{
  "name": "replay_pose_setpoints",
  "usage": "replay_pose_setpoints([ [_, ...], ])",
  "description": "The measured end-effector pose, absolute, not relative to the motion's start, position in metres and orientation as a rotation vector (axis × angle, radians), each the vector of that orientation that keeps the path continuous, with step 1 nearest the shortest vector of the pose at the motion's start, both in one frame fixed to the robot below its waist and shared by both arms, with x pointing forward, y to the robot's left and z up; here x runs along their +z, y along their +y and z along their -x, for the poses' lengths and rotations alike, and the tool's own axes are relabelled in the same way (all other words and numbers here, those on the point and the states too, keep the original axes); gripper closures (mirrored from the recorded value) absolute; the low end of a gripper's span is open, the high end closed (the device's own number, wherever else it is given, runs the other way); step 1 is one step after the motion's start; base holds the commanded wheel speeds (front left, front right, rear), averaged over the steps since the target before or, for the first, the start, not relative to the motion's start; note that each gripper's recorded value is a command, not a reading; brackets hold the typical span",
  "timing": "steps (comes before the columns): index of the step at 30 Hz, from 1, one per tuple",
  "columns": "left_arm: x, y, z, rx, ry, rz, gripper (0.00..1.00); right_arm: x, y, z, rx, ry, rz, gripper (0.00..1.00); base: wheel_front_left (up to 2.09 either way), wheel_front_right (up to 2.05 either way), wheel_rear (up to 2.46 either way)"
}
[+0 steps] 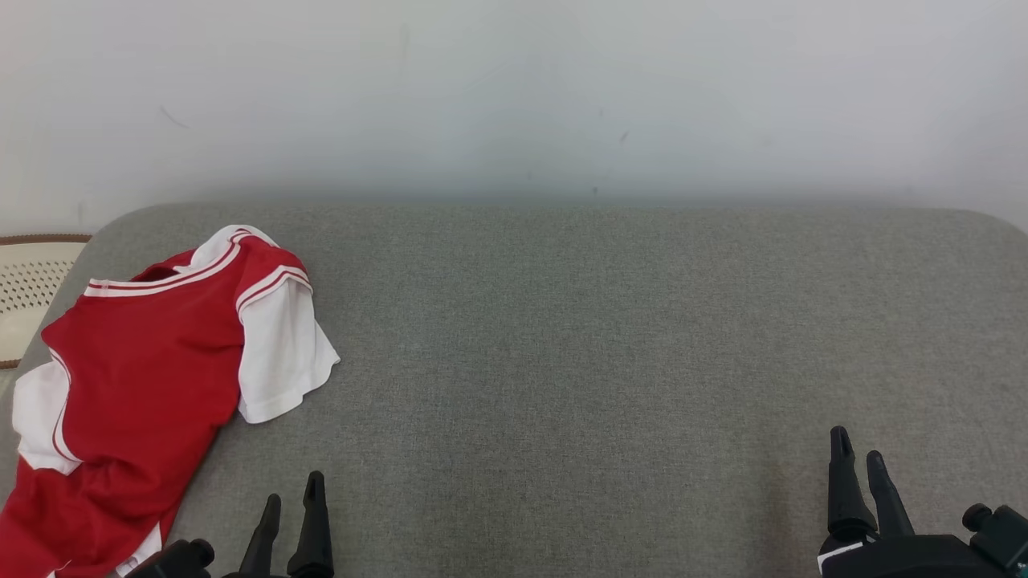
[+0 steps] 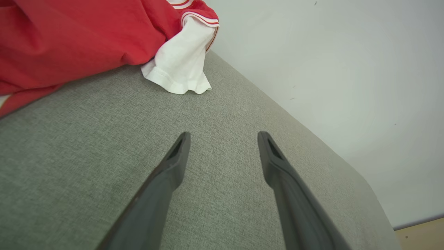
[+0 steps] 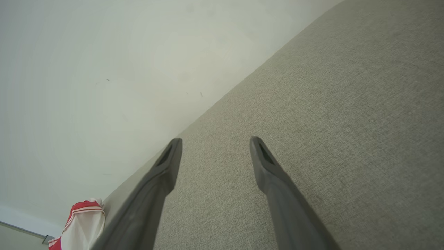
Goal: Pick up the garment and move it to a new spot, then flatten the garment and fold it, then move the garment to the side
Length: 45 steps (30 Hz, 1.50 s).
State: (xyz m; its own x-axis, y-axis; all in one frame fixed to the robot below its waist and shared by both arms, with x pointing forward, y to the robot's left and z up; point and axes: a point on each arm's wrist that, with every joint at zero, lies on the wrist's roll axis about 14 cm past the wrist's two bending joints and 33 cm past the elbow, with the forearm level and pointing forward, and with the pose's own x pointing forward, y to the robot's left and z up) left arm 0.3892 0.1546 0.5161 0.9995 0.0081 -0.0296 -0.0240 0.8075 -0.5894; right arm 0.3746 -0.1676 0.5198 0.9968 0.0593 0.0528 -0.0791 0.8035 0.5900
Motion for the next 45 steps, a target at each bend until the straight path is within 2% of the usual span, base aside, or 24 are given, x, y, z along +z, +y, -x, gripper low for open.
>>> replay_pose_setpoints([
  [28, 0.544, 0.157, -0.383, 0.035, -0.112, 0.331, 0.00, 0.532, -0.150, -0.368, 0.143, -0.077, -0.334, 0.00, 0.00, 0.00, 0.00],
  [45, 0.557, 0.157, -0.377, 0.040, -0.183, 0.189, 0.00, 0.538, -0.147, -0.364, 0.161, -0.084, -0.244, 0.00, 0.00, 0.00, 0.00],
])
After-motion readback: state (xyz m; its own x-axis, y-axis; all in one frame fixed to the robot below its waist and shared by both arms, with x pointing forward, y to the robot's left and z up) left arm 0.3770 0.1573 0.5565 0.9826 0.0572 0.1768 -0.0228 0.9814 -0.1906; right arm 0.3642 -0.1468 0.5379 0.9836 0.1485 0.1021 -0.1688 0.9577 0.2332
